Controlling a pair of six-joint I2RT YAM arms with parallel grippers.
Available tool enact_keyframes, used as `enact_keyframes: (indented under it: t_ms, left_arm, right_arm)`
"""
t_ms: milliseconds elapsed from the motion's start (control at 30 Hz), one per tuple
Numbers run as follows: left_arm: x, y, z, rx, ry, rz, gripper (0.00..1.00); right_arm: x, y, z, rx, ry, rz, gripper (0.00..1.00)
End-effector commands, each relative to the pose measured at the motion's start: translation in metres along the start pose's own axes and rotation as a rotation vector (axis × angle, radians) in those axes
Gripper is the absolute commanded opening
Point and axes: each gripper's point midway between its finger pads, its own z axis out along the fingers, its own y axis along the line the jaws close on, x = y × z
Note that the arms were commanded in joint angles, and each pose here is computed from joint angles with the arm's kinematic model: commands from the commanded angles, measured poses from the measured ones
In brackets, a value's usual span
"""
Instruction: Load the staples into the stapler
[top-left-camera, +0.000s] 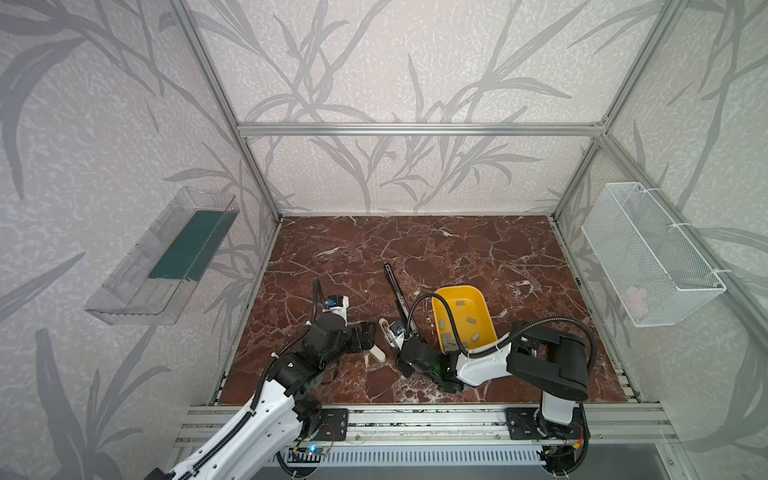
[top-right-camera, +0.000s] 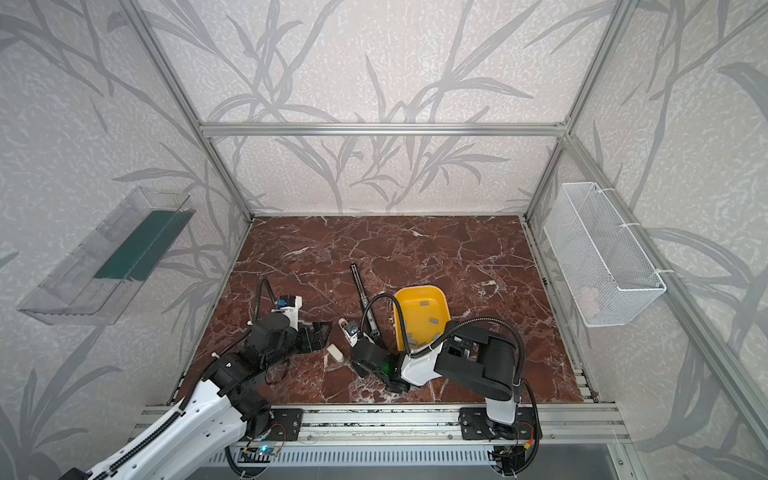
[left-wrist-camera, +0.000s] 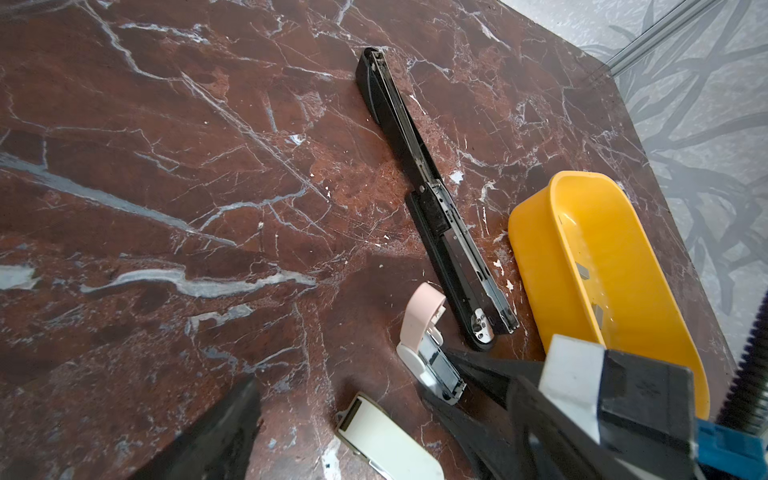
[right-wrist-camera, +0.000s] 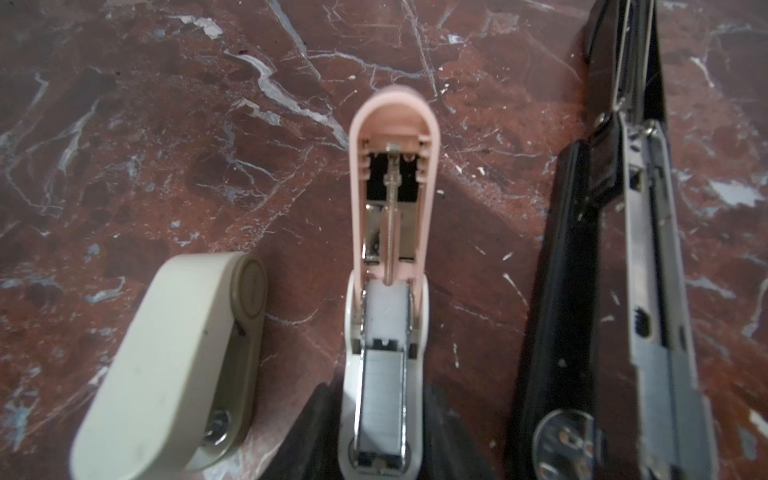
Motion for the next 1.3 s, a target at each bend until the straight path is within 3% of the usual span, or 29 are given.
enact_keyframes:
  t_ms: [0, 233, 400, 667, 1033, 1267]
  left_arm:
    - [-0.01, 0.002, -0.002, -0.026, -0.035, 0.0, 0.95]
    - [-0.022, 0.027, 0.003, -0.145, -0.044, -0.058, 1.0]
    - [-0.023, 0.035, 0.012, -0.11, -0.025, -0.135, 0.97]
    - [-0.02, 0.042, 0.025, -0.14, 0.007, -0.116, 0.96]
    - [-0.008, 0.025, 0.046, -0.038, 0.106, -0.104, 0.88]
    - [0.0, 0.02, 0.049, 0.006, 0.117, -0.103, 0.77]
  right_arm:
    - [0.032, -0.012, 0.006, 0.039, 0.106, -0.033, 0.33]
    - [0.034, -0.014, 0.006, 0.045, 0.109, -0.032, 0.25]
    - [0.036, -0.014, 0.005, 0.043, 0.107, -0.028, 0.22]
    - [0.033, -0.011, 0.004, 0.025, 0.09, -0.014, 0.2]
    - [0.035, -0.01, 0.007, 0.021, 0.09, -0.005, 0.19]
    - [0.036, -0.005, 0.012, 0.003, 0.093, 0.009, 0.18]
